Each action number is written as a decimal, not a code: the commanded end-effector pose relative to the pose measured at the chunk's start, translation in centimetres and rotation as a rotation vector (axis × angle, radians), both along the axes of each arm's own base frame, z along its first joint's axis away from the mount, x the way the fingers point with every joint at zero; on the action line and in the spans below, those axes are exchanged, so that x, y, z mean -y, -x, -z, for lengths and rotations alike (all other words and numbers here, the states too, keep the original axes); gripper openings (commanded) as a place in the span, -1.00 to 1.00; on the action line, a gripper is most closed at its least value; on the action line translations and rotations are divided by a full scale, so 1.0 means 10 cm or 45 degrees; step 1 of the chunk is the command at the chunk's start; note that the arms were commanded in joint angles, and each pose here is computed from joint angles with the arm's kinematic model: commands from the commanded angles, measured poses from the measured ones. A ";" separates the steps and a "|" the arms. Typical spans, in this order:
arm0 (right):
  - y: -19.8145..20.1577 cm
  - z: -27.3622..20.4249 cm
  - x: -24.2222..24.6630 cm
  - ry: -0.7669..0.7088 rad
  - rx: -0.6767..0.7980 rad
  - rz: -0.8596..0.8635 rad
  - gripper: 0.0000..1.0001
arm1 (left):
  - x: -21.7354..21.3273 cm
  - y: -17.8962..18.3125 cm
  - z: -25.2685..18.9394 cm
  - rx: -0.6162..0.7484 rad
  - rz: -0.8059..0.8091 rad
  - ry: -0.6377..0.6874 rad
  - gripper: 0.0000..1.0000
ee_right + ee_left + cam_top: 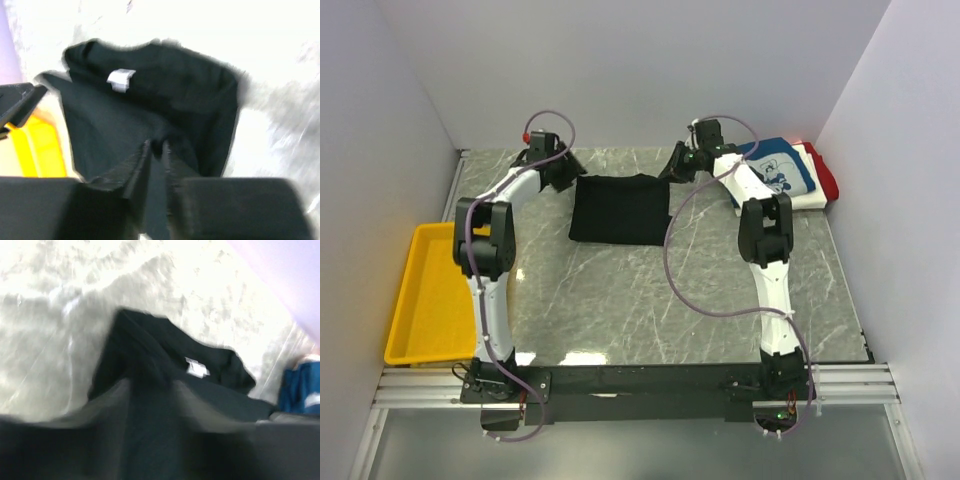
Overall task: Fold and stack the t-shirts
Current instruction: Fold the tshirt, then neatly place the folded tshirt to the corner
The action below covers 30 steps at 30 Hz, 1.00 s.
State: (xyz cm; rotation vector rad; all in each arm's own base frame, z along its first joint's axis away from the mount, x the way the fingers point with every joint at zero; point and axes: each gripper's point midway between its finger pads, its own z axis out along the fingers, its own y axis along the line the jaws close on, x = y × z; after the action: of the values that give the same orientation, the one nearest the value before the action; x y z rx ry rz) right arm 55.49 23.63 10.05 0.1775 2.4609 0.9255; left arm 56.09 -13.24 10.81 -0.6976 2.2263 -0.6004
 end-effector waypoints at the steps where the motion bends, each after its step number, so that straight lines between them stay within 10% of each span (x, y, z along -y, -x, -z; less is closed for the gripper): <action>1: -0.28 -0.18 0.14 -0.055 0.062 0.026 -0.42 | 0.01 -0.37 -0.26 0.154 0.095 0.073 0.51; 4: -0.32 -0.16 0.27 -0.053 0.072 0.062 -0.08 | -0.02 -0.43 -0.34 0.191 0.107 0.077 0.88; 11: 0.07 -0.21 0.43 0.024 0.066 0.088 0.06 | -0.17 -0.13 -0.56 0.203 0.011 0.038 0.82; 15: 0.26 -0.16 0.42 0.078 0.071 0.071 0.09 | -0.17 0.12 -0.52 0.154 -0.022 -0.011 0.40; 21: 0.46 0.05 0.31 0.088 0.058 0.004 0.32 | 0.30 0.48 -0.32 0.052 0.090 -0.032 -0.93; 30: 0.67 0.29 0.14 0.137 0.015 -0.055 0.39 | 1.06 1.02 0.09 -0.067 0.279 -0.021 -0.99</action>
State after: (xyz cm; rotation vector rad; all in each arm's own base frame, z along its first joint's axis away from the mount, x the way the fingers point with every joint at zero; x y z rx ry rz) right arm 48.37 21.56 5.22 0.1510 2.5729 0.8252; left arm 47.10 -22.17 9.59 -0.4891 2.3730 -0.6404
